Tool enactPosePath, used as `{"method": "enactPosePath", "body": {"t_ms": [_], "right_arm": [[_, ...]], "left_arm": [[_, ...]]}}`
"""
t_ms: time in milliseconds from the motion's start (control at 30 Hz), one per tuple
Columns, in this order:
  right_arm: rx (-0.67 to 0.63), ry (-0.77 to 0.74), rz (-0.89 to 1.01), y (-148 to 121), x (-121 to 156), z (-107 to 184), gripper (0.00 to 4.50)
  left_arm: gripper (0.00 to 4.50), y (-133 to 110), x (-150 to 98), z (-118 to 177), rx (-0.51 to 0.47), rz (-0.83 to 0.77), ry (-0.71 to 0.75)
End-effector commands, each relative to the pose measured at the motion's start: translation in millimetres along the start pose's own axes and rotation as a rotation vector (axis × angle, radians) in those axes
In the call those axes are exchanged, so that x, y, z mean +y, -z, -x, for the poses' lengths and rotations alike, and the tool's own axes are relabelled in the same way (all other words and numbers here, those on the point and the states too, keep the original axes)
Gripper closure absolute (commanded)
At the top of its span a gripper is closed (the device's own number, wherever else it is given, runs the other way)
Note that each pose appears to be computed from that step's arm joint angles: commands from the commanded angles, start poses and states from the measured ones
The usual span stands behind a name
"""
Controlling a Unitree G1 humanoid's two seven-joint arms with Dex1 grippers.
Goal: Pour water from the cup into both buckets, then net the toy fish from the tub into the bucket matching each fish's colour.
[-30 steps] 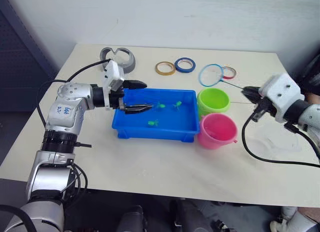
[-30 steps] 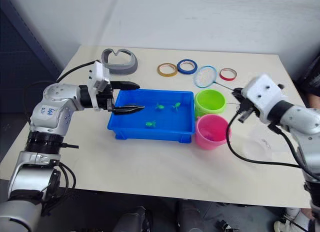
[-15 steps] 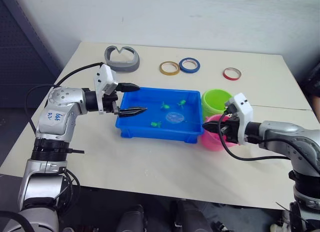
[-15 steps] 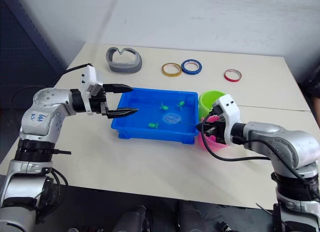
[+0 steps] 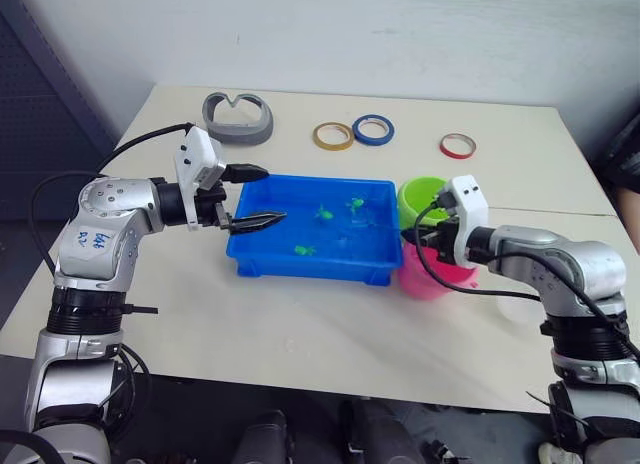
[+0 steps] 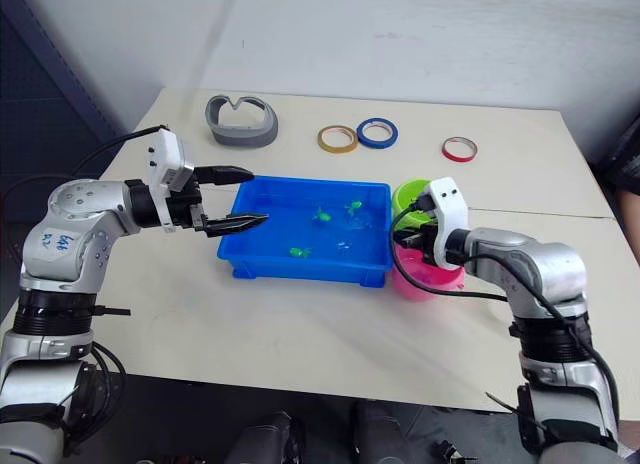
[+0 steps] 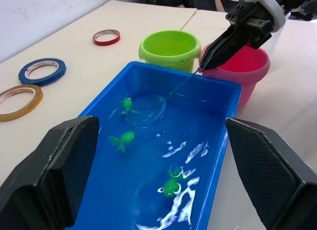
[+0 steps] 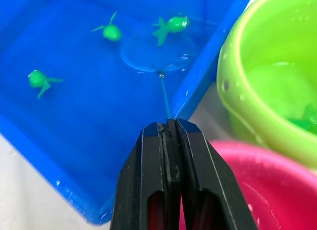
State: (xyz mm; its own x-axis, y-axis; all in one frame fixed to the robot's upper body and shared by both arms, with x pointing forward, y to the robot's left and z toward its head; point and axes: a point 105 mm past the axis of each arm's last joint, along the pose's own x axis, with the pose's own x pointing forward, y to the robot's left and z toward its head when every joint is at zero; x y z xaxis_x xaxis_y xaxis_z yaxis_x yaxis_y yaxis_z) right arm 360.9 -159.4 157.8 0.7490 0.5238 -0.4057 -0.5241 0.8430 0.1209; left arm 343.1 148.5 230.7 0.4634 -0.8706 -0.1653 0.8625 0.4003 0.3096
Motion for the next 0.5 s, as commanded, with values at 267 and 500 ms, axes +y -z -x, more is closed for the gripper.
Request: {"method": "enactPosePath", "body": {"t_ms": [267,500], "right_arm": [[-0.124,-0.004,0.236,-26.6,10.6,16.9,4.50],[-0.194,0.040,0.357,-29.0,14.6,44.1,4.50]], "left_arm": [[0.06,-18.3,3.7,0.0,-0.051,-0.052,-0.005],[0.06,-18.4,2.9,-13.5,-0.072,-0.050,0.047]]}}
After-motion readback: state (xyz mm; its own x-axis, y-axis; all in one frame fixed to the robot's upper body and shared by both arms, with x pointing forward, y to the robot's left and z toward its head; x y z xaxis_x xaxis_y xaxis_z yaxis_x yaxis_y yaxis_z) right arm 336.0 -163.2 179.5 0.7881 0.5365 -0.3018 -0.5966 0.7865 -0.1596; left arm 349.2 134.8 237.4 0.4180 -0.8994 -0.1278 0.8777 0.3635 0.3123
